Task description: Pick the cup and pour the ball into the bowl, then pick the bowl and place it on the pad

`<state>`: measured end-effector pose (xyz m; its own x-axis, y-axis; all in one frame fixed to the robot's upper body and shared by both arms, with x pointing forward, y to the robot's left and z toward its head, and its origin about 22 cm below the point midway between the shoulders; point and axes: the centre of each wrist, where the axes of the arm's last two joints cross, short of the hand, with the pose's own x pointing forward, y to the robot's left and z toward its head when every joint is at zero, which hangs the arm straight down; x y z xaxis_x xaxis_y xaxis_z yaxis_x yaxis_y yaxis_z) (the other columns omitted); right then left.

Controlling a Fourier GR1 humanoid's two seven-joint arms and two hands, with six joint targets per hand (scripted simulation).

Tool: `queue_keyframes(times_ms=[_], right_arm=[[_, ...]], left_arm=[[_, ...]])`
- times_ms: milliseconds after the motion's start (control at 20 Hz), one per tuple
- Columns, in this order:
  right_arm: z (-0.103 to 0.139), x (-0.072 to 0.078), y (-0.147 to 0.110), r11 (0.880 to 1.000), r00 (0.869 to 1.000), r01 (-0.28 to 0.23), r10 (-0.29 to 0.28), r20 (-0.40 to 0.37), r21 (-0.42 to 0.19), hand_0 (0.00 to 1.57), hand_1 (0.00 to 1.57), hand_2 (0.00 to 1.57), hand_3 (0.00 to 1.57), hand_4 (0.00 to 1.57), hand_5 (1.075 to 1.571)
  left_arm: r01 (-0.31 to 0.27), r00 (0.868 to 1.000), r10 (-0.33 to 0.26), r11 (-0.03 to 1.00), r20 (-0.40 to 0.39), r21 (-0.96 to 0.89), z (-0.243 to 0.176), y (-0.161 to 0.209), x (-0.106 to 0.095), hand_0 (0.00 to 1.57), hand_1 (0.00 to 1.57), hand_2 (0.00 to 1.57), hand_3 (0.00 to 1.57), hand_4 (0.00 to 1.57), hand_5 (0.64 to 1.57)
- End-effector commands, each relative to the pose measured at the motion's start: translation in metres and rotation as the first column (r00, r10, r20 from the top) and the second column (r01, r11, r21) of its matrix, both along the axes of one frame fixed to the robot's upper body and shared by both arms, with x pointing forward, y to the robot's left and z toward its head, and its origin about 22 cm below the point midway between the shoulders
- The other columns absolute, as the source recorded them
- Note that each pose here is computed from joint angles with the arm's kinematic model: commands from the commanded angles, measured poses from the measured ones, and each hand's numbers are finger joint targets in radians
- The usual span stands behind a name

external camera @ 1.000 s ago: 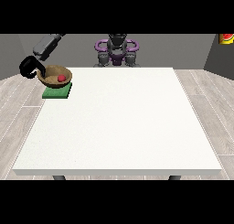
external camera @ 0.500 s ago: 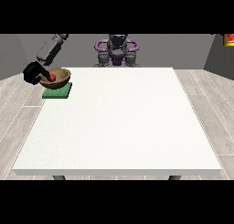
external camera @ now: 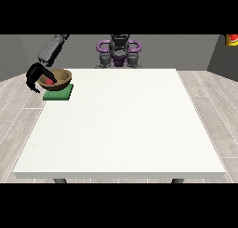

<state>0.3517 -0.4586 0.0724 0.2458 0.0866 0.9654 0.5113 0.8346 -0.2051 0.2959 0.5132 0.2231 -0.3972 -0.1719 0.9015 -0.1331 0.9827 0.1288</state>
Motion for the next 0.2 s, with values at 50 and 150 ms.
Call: queue_keyframes(times_ms=[50, 150], right_arm=[[0.024, 0.012, 0.002, 0.999, 0.997, -0.046, 0.044, -0.069, -0.024, 0.00, 0.00, 0.00, 0.00, 0.00, 1.400], [0.055, 0.013, -0.008, 0.997, 0.996, -0.068, 0.065, -0.059, -0.042, 0.00, 0.00, 0.00, 0.00, 0.20, 1.375]], left_arm=[[0.008, 0.998, -0.008, 1.000, -0.056, -0.010, -0.015, -0.035, 0.020, 0.00, 0.00, 0.00, 0.00, 1.19, 1.569], [-0.022, 0.990, 0.019, 1.000, -0.137, -0.019, -0.048, -0.018, 0.011, 0.00, 0.00, 0.00, 0.00, 1.19, 1.569]])
